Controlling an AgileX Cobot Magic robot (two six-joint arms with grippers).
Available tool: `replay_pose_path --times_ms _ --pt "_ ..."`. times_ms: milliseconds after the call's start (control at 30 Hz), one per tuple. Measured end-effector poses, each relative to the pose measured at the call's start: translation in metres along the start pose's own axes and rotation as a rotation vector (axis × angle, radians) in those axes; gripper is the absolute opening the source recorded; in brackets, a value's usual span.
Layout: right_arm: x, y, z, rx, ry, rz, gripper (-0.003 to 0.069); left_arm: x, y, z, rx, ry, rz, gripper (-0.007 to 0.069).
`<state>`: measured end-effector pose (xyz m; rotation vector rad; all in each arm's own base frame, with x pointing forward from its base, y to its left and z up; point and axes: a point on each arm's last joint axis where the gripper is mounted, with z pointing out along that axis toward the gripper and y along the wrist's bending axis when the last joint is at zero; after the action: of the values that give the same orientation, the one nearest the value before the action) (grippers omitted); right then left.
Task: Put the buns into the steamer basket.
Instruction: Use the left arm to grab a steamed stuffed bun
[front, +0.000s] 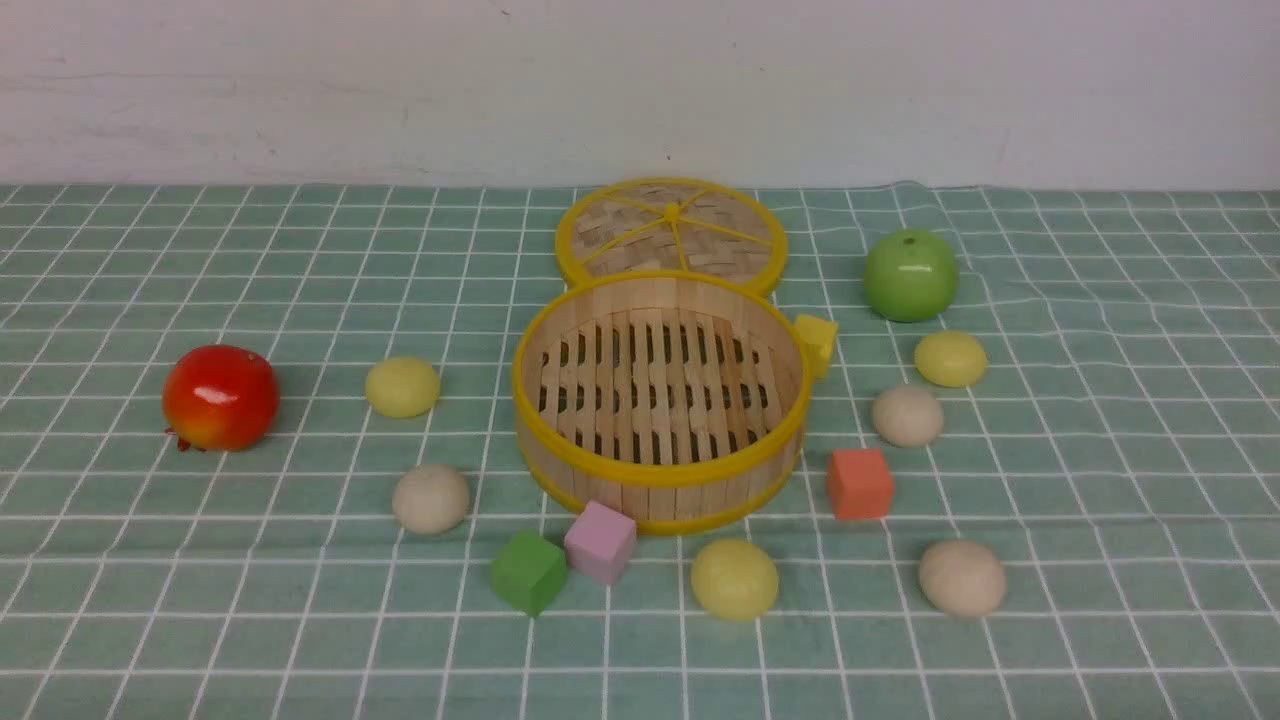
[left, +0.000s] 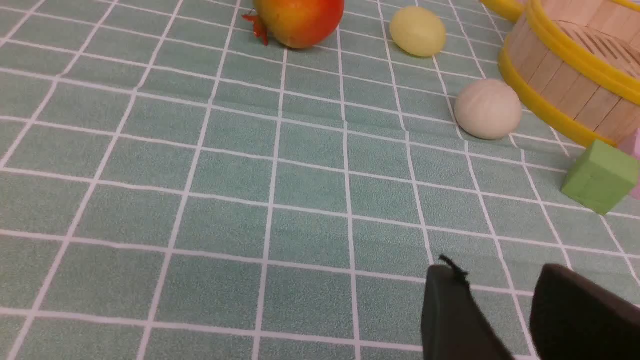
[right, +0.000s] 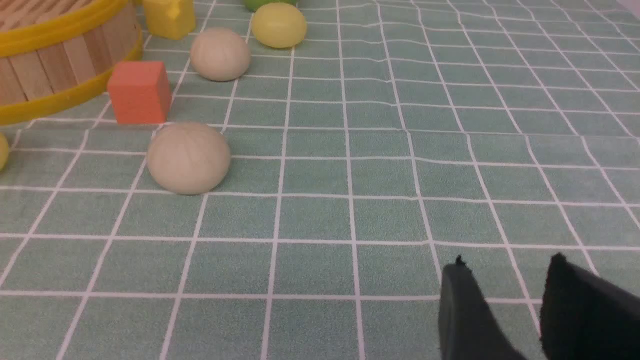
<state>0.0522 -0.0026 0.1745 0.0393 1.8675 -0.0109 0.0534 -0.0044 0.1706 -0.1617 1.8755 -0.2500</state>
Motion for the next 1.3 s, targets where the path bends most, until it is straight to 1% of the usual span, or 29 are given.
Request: replay_pose_path --times_ms 933,1100,1300 --pt "0.0 0.0 0.0 0.0 0.0 0.0 0.024 0.0 0.0 0.0 0.0 0.0 0.0 0.0238" --pt "0.0 0.0 0.0 0.0 0.0 0.0 0.024 -0.0008 0.0019 0.0 -0.022 -0.008 0.069 0.0238" --pt "0.0 0.0 0.0 0.0 0.0 0.0 0.024 -0.0009 0.0024 0.0 -0.027 -0.009 0.085 0.0238"
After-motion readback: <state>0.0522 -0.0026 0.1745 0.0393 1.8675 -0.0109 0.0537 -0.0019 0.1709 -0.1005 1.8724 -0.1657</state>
